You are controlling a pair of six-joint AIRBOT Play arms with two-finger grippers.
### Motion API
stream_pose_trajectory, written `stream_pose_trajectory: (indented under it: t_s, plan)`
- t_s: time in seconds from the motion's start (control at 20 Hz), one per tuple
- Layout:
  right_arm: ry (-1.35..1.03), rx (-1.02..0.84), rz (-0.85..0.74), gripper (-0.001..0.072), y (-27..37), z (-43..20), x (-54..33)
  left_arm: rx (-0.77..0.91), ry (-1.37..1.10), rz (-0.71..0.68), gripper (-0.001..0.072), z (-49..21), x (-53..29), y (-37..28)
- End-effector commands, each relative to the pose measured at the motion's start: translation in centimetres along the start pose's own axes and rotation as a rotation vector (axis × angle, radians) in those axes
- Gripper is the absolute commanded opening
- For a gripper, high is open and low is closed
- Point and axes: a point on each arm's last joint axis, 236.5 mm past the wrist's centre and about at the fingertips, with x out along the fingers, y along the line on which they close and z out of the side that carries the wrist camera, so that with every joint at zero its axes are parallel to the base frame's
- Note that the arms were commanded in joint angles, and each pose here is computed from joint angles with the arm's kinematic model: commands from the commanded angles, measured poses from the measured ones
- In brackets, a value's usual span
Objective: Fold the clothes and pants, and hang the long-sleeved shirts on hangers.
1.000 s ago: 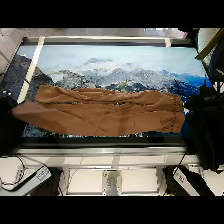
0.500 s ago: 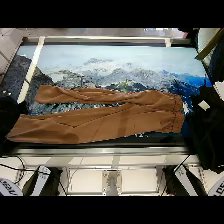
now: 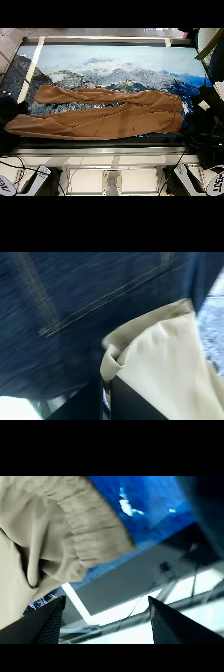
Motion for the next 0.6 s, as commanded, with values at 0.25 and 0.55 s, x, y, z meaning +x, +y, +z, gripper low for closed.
stream_pose_trajectory:
  t_s: [0.25,0.55]
  plan:
    - [0.003,-0.001,0.005,0.0569,0.7,0.3,4.7,0.097,-0.001,-0.068,0.0011,0.4,1.4,-4.2]
    - [-0.076,0.067,0.036,0.0363,0.7,2.9,6.0,0.097,-0.003,-0.069,0.0011,0.5,1.4,-4.3]
